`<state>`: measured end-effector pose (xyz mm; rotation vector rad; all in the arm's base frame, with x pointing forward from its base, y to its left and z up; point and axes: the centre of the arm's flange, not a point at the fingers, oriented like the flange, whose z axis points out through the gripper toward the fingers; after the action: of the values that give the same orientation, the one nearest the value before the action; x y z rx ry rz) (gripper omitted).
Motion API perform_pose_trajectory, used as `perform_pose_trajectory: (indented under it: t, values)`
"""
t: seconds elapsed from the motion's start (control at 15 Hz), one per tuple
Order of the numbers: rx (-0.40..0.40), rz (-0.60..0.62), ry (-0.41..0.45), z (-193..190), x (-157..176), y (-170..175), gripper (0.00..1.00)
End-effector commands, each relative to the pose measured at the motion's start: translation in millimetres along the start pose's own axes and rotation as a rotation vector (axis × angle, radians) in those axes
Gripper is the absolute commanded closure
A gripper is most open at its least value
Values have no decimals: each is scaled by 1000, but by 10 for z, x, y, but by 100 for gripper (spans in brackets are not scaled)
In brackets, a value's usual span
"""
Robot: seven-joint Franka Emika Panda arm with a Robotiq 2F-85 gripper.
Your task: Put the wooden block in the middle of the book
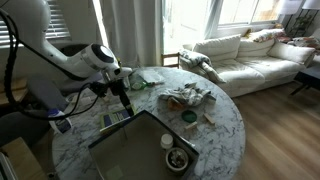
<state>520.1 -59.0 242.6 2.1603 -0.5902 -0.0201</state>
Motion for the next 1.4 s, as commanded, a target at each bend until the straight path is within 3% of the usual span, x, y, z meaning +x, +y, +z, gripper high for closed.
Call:
perform_pose_trajectory:
  t: [0.0, 0.27, 0.6, 1.2, 1.27, 1.33]
  values:
    - [156, 2, -16, -202, -68, 234, 0]
    - [231, -12, -6, -532, -66, 435, 0]
    - [358, -105, 14, -880, -206, 436, 0]
    - [680, -456, 154, -1330, -618, -223, 0]
    - [619, -385, 136, -1348, -523, -112, 0]
    - [642, -410, 153, -1381, -563, -171, 0]
